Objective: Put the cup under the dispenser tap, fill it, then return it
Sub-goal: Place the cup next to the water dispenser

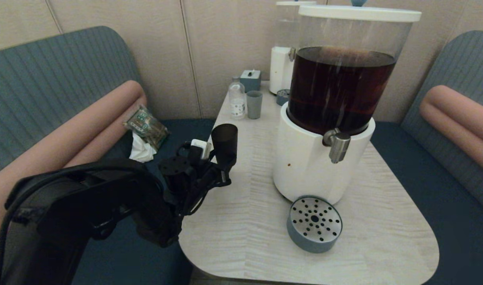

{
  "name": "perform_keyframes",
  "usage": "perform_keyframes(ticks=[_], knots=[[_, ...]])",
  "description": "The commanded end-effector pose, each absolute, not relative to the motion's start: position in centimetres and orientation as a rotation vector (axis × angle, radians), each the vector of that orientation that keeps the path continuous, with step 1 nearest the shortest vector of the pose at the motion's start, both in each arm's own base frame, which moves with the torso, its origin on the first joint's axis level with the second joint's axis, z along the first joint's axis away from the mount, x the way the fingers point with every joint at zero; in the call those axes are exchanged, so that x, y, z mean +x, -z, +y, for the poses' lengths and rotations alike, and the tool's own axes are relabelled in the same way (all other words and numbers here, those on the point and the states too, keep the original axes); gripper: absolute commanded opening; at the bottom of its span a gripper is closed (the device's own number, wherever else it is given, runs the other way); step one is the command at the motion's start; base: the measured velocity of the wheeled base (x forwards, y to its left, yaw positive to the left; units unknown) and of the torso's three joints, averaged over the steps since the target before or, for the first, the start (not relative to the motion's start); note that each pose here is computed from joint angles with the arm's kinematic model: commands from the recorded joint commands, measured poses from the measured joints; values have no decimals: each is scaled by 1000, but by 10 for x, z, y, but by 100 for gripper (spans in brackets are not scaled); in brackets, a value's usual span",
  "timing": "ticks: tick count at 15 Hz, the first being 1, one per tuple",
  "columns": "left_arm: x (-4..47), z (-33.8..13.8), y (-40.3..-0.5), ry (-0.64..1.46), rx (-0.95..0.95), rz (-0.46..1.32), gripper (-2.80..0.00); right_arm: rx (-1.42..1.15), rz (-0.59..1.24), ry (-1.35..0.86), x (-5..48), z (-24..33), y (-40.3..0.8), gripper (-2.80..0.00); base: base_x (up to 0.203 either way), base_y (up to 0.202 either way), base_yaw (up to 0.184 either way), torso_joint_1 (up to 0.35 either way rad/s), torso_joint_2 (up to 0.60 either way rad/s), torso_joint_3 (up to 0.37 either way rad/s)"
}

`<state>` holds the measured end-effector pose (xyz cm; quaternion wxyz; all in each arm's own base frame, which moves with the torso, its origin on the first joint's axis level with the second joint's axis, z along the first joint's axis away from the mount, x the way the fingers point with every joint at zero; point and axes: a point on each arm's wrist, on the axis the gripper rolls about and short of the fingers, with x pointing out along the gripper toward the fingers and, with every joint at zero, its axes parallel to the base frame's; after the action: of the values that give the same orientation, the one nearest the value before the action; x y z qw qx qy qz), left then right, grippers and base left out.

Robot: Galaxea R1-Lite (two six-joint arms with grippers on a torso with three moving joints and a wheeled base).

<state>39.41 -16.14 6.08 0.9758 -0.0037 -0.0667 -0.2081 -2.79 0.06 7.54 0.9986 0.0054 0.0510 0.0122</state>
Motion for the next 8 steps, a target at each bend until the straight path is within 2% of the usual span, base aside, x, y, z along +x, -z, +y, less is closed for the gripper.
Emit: perform_keyframes(ticks=[1, 8], knots=[[402, -164, -45, 404, -9, -121, -280, 11, 104, -24, -28, 1, -75, -280, 0, 0, 0, 0, 0, 0], [406, -166, -30, 403, -9, -98, -280, 12, 104, -24, -28, 1, -75, -280, 0, 0, 0, 0, 0, 0]])
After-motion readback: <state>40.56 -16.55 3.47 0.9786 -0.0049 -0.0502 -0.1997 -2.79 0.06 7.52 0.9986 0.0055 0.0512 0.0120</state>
